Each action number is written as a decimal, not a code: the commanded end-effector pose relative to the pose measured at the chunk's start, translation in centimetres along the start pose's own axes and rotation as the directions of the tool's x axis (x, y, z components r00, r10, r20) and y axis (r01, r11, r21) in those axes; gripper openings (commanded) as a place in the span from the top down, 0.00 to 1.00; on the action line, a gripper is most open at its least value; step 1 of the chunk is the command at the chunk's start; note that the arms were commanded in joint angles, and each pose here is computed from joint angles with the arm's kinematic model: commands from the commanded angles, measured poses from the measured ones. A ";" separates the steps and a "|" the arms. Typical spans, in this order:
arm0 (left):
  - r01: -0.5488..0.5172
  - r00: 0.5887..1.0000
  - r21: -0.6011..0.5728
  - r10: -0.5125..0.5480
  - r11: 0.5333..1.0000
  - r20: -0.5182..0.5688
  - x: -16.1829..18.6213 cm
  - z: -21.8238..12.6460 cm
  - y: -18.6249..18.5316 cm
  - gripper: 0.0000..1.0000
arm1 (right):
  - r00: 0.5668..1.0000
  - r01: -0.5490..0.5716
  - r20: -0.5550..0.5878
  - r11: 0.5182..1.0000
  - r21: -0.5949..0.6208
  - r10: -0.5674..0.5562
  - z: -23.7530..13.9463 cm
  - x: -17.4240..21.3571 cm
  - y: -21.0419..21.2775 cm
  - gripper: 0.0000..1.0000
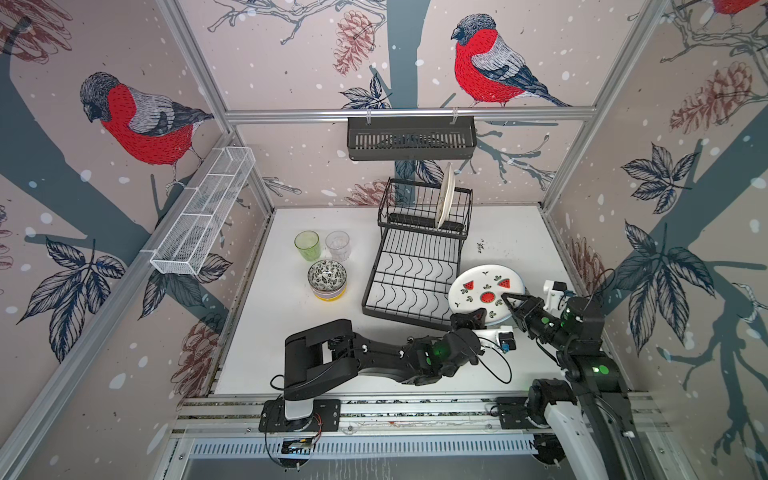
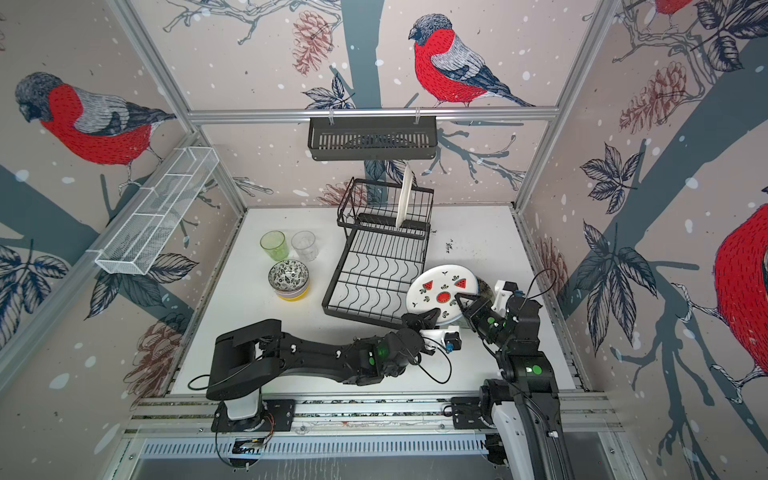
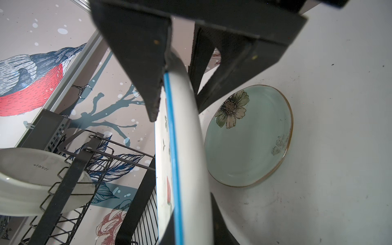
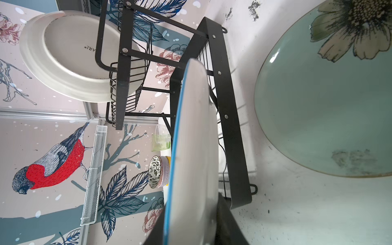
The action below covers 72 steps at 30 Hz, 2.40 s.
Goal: Unload the mixed dishes from the dish rack
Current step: 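Close the right gripper on the plate edge held by the left gripper, then open the left gripper to release the plate to the right gripper, then lower the watermelon-print plate onto the pale green plate with the right gripper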
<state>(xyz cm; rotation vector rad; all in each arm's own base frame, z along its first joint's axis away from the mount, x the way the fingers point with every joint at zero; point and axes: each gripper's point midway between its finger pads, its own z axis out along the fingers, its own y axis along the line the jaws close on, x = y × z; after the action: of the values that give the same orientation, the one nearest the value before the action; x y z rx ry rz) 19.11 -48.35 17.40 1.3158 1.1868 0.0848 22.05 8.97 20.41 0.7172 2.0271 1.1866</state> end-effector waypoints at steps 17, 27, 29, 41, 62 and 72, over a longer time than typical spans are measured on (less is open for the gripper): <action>0.130 0.984 -0.030 -0.125 0.991 0.127 -2.9 -0.4 1.6 0.33 | 0.998 0.045 0.057 0.997 -0.068 -0.041 0.0 -1.3 1.5 1.00; 0.179 0.977 -0.026 -0.175 0.983 0.126 -1.7 -1.7 2.2 0.02 | 0.995 0.021 0.095 0.999 -0.048 -0.016 0.0 -2.0 0.8 1.00; 0.187 0.976 -0.031 -0.182 0.982 0.119 -1.5 -1.9 2.5 0.02 | 0.994 0.019 0.107 0.999 -0.039 -0.015 0.0 -2.2 0.6 1.00; 0.344 0.934 -0.042 -0.337 0.938 0.121 0.1 -3.9 5.1 0.02 | 0.989 0.021 0.145 1.000 -0.011 -0.019 0.2 -2.9 -0.8 1.00; 0.606 0.787 -0.070 -0.584 0.793 0.197 4.8 -12.3 10.4 0.02 | 0.963 -0.010 0.268 0.991 0.134 -0.027 -1.9 -5.7 -2.9 1.00; 0.671 0.724 -0.022 -0.648 0.742 0.236 5.1 -13.3 11.3 0.02 | 0.942 -0.044 0.333 0.963 0.266 -0.049 -2.3 -8.3 -5.9 1.00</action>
<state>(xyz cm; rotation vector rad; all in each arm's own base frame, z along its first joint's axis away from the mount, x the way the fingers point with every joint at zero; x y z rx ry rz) 18.83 -31.84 24.96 0.7343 1.3933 -0.4187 23.68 -0.04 16.76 1.0477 1.9598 0.7673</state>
